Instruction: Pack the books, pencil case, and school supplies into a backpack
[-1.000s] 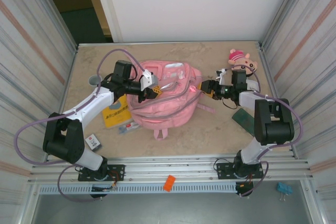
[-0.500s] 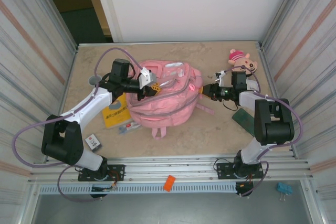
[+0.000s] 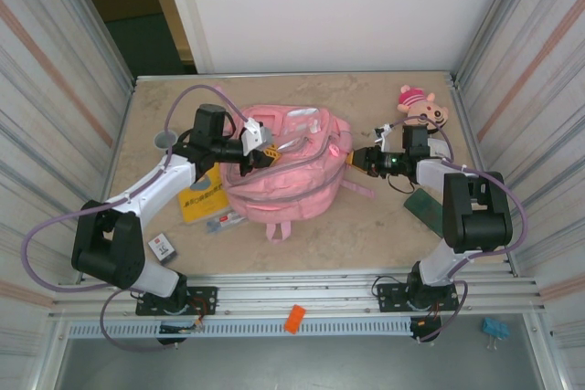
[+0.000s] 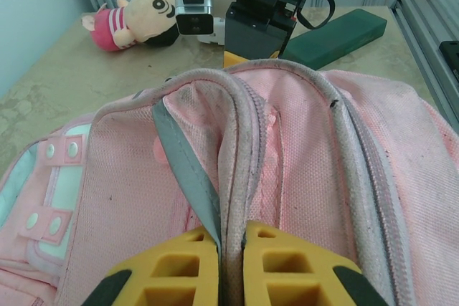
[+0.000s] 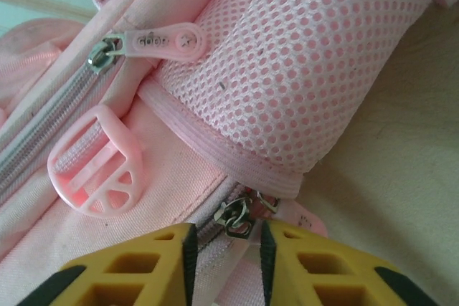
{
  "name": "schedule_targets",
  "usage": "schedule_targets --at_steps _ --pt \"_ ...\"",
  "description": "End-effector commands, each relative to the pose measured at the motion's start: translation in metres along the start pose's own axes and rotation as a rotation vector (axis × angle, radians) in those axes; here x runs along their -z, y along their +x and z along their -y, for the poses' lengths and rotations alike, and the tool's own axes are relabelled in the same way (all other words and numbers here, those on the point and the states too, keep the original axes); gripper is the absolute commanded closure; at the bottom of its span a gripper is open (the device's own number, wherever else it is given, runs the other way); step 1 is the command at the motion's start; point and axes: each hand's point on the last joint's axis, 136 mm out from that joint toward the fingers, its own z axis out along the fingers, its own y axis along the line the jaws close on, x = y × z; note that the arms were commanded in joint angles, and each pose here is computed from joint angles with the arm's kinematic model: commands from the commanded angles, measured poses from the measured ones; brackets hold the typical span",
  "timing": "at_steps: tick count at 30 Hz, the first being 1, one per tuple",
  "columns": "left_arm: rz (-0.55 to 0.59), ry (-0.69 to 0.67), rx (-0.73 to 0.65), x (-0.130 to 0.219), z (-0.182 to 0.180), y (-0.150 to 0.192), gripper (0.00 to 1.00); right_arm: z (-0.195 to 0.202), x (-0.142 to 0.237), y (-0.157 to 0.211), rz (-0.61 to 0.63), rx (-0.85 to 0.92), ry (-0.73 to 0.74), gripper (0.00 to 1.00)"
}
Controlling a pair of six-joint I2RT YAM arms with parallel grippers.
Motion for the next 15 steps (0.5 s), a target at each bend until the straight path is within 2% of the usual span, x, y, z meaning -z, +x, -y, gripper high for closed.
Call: schedule_targets --at_steps 1,3,8,15 --pt "0.125 -0.040 -0.144 0.018 -0.004 -0.048 1.00 -0.002 0.001 -0.001 -0.004 0.016 0.000 0.60" --pt "0.131 -0.031 -0.146 0.018 -0.003 -0.050 1.00 -0.001 0.000 -0.005 0.002 0.024 0.004 0.56" --pt "0.141 -0.022 -0.146 0.020 -0.001 -0.052 1.00 0.000 -0.004 -0.009 -0.002 0.026 -0.004 0.56" --pt "0.149 -0.011 -0.142 0.020 0.000 -0.054 1.00 -0.011 -0.009 -0.009 -0.022 0.011 -0.079 0.51"
